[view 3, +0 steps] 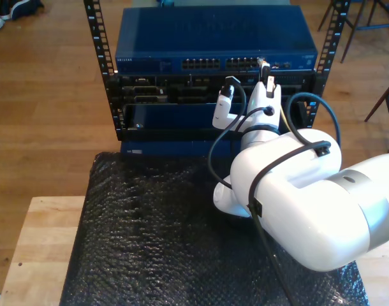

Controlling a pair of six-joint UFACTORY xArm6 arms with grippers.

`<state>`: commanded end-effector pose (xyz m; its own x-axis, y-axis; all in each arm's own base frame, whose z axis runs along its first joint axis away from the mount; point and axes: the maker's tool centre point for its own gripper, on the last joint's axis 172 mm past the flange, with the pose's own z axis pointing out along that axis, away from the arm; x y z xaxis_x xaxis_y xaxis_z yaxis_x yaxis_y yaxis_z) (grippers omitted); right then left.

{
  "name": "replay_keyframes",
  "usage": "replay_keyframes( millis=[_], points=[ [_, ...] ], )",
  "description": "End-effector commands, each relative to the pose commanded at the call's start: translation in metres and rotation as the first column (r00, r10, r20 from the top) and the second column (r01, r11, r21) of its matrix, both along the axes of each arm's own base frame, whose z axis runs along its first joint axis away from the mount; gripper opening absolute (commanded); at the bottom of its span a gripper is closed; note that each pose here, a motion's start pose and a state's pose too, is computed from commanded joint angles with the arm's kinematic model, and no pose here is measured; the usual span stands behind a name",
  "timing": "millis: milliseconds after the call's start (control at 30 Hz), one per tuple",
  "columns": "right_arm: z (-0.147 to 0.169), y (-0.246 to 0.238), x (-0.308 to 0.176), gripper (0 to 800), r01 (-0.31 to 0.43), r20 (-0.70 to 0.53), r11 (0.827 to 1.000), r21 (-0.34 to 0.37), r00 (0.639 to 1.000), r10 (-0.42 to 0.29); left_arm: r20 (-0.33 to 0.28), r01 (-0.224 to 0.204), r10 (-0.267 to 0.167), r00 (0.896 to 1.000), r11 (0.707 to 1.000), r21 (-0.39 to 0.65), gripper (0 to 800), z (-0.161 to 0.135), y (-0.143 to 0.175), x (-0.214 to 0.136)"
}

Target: Grab the cable and plug it in

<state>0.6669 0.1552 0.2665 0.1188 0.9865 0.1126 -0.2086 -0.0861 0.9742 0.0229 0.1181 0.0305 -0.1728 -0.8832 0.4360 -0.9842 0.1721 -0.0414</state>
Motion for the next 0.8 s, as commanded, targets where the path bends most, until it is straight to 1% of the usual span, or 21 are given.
replay_keyframes(
  millis=[800],
  points=[
    [0.0004, 0.0032, 0.0007, 0, -0.006, -0.005, 1.000, 0.003, 1.000, 0.006, 0.000, -0.002, 0.002, 1.000, 1.000, 0.000, 800, 0.0000, 0.0000, -0.0002]
  ],
)
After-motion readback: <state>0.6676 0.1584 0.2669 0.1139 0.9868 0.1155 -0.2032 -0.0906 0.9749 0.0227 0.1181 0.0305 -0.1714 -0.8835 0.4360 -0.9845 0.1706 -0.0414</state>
